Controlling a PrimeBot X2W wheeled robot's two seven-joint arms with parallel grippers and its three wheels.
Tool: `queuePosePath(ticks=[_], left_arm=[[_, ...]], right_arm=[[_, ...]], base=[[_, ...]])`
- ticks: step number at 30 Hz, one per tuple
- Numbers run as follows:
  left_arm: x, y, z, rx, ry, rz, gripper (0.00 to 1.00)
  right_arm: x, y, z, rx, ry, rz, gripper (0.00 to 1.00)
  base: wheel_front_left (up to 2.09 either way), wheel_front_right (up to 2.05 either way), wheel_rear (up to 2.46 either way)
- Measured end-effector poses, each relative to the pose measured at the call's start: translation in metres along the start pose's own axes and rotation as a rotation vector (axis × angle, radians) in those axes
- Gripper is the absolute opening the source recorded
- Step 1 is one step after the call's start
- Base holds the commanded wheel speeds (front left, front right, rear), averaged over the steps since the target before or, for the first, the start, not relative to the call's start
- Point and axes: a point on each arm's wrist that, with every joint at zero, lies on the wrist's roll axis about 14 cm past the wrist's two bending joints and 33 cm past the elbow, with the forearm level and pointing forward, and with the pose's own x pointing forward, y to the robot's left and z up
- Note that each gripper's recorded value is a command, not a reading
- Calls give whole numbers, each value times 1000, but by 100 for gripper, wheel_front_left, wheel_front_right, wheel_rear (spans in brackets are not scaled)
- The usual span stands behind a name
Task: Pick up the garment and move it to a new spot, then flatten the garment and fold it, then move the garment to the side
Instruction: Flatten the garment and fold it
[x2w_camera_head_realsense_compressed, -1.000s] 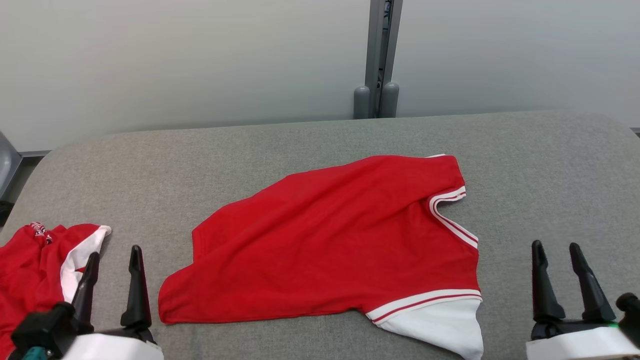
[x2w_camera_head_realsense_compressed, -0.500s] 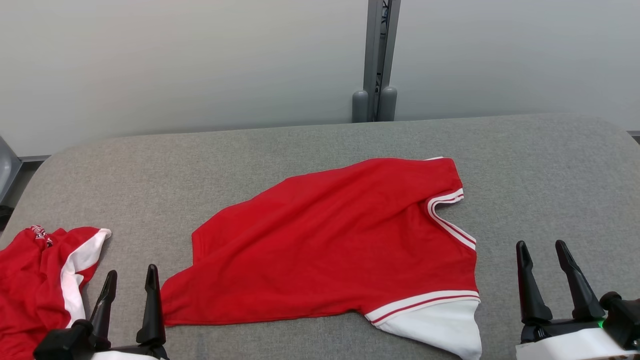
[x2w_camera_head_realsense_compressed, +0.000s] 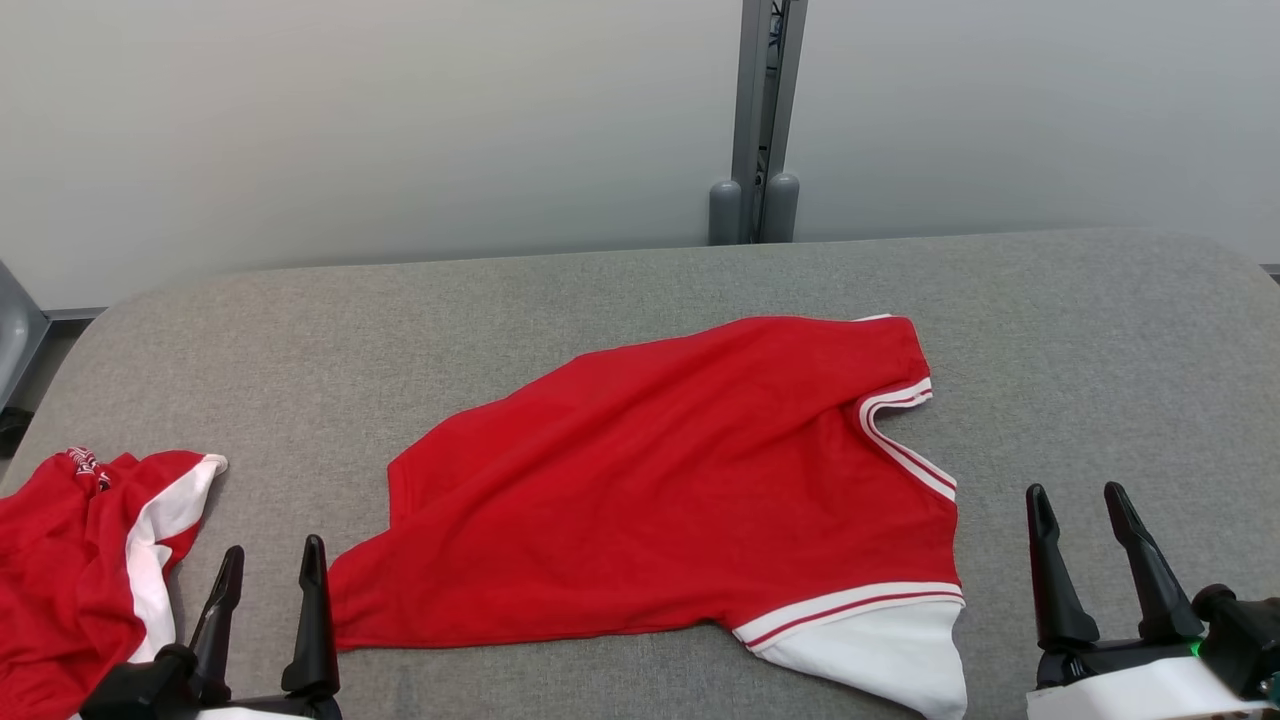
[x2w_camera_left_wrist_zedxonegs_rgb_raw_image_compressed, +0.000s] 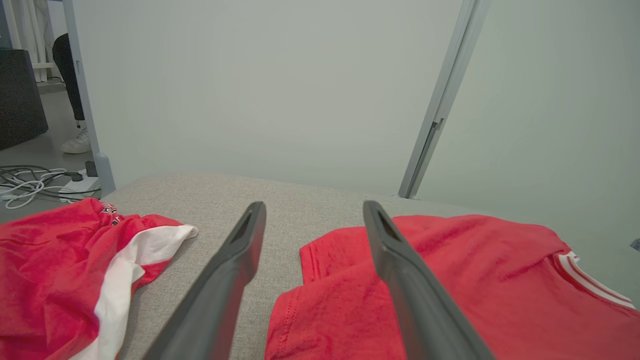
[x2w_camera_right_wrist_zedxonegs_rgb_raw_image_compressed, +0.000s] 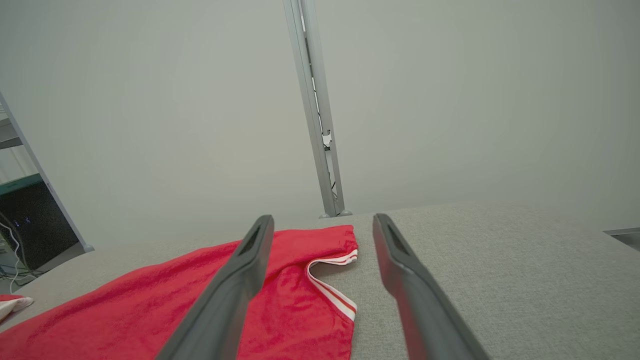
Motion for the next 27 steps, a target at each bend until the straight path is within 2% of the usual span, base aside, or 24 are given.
queuePosePath(ticks=[18,21,23,27], left_arm=[[-2,3,-11,13,27,5,100],[-2,7,-13,9,35,15,100],[-3,12,-15,9,52,27,100],[-3,18,-26,10,119,36,100]], right_arm=[[-2,3,-9,8,31,15,100],[-10,7,-28,35,105,53,100],[-26,-1,-56,58,255,60,100],[-43,-1,-83,97,425,80,100]], base=[[0,0,0],[0,0,0],[0,0,0],[0,0,0]])
